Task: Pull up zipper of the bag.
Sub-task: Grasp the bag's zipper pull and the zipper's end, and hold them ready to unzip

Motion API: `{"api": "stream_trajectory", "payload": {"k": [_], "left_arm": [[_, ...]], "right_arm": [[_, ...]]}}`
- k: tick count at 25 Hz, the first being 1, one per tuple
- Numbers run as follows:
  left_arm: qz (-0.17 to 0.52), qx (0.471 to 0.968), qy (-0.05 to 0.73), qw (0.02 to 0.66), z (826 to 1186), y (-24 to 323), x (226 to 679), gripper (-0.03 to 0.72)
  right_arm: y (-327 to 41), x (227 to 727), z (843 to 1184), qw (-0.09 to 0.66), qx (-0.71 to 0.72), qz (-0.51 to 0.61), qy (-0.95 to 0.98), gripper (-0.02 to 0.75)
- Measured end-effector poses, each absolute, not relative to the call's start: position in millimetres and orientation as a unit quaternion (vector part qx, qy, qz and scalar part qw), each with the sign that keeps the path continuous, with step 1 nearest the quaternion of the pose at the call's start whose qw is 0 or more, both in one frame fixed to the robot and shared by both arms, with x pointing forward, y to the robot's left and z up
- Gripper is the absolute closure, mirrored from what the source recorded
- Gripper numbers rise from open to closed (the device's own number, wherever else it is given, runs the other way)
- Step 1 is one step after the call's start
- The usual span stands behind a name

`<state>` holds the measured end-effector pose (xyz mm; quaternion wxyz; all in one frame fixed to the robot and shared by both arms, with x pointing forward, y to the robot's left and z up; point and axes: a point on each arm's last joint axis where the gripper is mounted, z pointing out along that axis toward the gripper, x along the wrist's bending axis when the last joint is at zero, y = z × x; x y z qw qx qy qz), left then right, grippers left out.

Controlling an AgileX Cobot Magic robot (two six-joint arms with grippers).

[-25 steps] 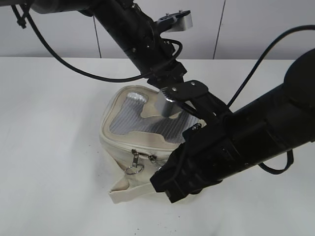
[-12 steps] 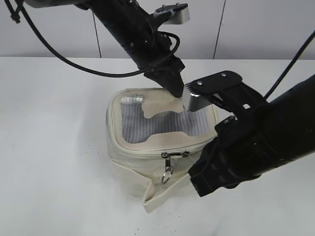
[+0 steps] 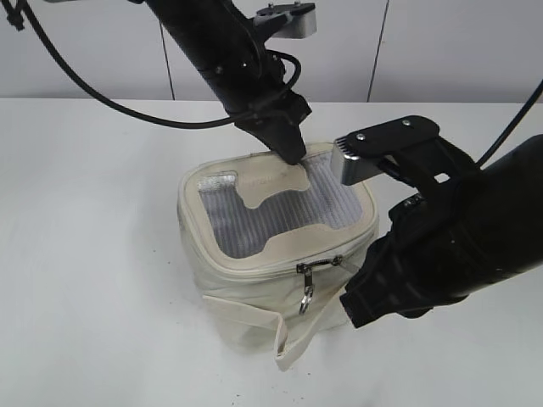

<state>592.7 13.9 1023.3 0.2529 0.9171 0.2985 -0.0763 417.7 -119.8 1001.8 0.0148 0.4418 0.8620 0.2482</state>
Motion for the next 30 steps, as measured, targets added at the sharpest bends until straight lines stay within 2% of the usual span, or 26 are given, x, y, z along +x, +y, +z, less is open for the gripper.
{"api": "stream_trajectory", "payload": {"k": [5, 20, 30], "left_arm": [[-0.084, 0.912, 0.316, 0.248, 1023.6, 14.4, 591.8, 0.652], [-0.092, 0.923, 0.295, 0.231, 1023.6, 5.5, 579.9, 0.652], [-0.096, 0.927, 0.286, 0.222, 1024.4, 4.4, 575.7, 0.652]], "right_arm": [[-111.8, 410.4, 1002.4, 0.010, 0.425, 0.252, 0.869, 0.732], [-86.5, 406.0, 1010.0, -0.026, 0.389, 0.260, 0.884, 0.732], [-72.2, 399.2, 1012.2, -0.010, 0.367, 0.233, 0.900, 0.732]]}}
